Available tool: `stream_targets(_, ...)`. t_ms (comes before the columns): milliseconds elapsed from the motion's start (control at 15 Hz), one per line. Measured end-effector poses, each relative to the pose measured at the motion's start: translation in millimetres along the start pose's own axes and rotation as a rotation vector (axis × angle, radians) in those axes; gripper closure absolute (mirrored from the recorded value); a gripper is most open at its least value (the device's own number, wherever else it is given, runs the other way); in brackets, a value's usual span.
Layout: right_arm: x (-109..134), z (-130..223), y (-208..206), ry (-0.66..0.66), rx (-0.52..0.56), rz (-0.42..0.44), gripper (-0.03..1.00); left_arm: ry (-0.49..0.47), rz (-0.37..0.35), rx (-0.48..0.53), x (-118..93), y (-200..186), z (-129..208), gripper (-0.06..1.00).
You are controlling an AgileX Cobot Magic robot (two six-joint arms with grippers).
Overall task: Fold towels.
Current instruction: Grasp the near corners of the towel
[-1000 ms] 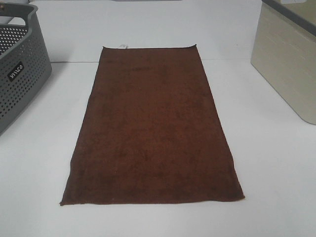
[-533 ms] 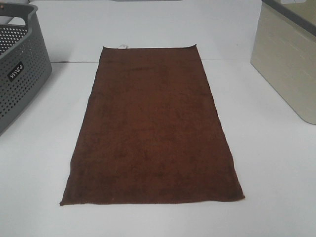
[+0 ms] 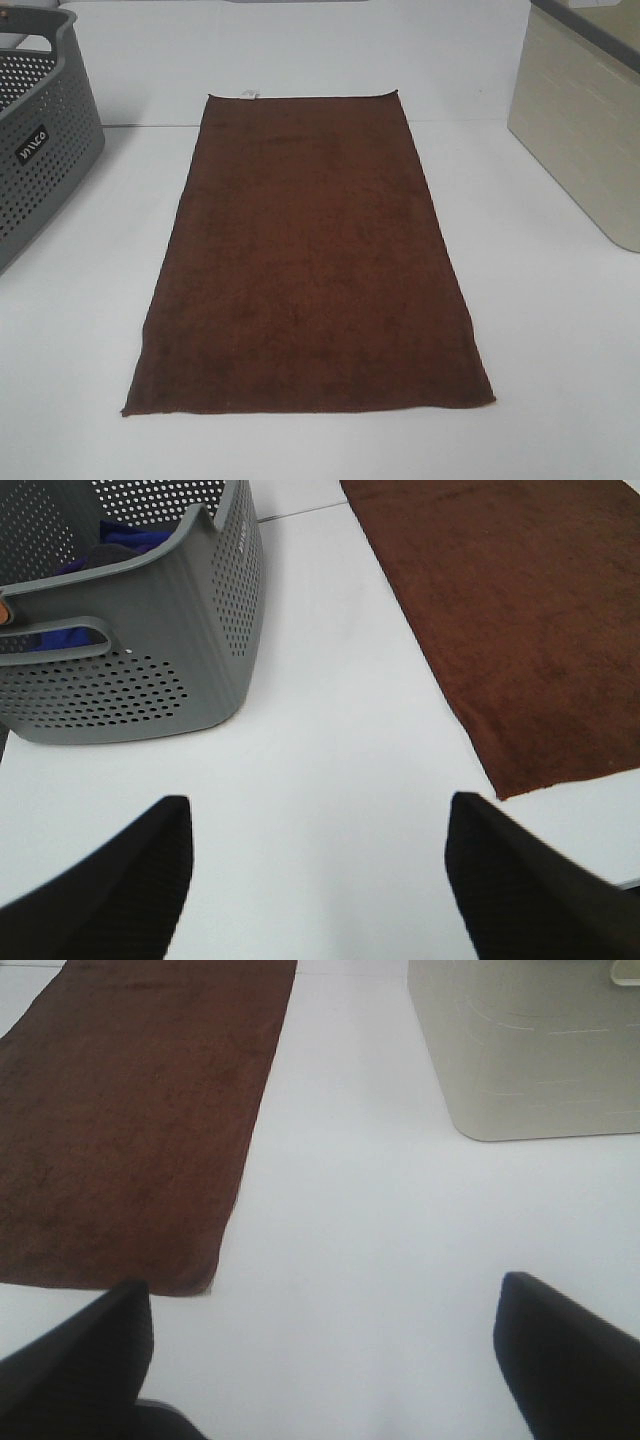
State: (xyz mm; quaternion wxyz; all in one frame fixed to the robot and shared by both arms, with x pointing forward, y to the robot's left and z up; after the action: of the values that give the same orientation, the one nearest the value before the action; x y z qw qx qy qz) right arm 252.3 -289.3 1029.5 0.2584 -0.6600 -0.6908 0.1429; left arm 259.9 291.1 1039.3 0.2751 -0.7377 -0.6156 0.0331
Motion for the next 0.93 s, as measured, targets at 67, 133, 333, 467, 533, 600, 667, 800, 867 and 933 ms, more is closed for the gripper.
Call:
stream_targets(67, 0.0, 0.0, 0.0, 0.0, 0.0, 0.0, 0.1, 0.0, 0.0, 0.0, 0.0, 0.0, 0.0, 0.26)
stream_targets(133, -0.2, 0.0, 0.0, -0.001, 0.0, 0.002, 0.1, 0.0, 0.0, 0.0, 0.0, 0.0, 0.0, 0.26)
stream_targets(333, -0.6, -0.4, 0.4, -0.002, 0.001, 0.006, 0.1, 0.001, -0.01, -0.023, 1.3, -2.5, -3.7, 0.26)
stream_targets(467, 0.0, -7.4, 4.2, 0.0, 0.021, 0.01, 0.1, -0.013, -0.049, -0.115, 7.5, -2.9, -18.1, 0.26)
stream_targets(533, 0.3, -13.4, 7.7, 0.002, 0.032, 0.015, 0.1, -0.054, -0.054, -0.146, 9.9, -0.4, -24.8, 0.26)
stream_targets(600, 0.6, -19.0, 13.4, 0.014, 0.058, 0.02, 0.1, -0.119, -0.044, -0.171, 11.4, 6.0, -31.0, 0.26)
stream_targets(667, 0.6, -24.2, 21.9, 0.039, 0.1, 0.029, 0.1, -0.188, -0.029, -0.194, 11.9, 13.1, -35.4, 0.26)
stream_targets(800, 3.1, -35.5, 40.2, 0.104, 0.197, 0.033, 0.11, -0.348, 0.034, -0.182, 11.0, 41.4, -41.0, 0.26)
stream_targets(867, 5.6, -39.3, 49.9, 0.128, 0.258, 0.026, 0.11, -0.406, 0.072, -0.137, 8.7, 54.6, -40.7, 0.26)
stream_targets(933, 8.8, -43.1, 61.5, 0.156, 0.327, 0.015, 0.12, -0.469, 0.121, -0.065, 5.3, 68.9, -39.9, 0.26)
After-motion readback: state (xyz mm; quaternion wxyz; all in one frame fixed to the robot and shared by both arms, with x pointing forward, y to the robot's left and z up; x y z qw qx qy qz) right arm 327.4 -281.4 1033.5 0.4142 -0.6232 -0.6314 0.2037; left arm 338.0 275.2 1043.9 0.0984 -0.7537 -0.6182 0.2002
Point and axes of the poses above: a point on each arm's last joint axis where the gripper is mounted, y pointing out along that axis toward the gripper, x along the wrist's bending axis when the last joint is at zero, z = x × y, the point moved 3 cm from there along y, pointing out along that axis toward the gripper, and after that the axes turned 13 degrees about y, right-handed, at the moved point
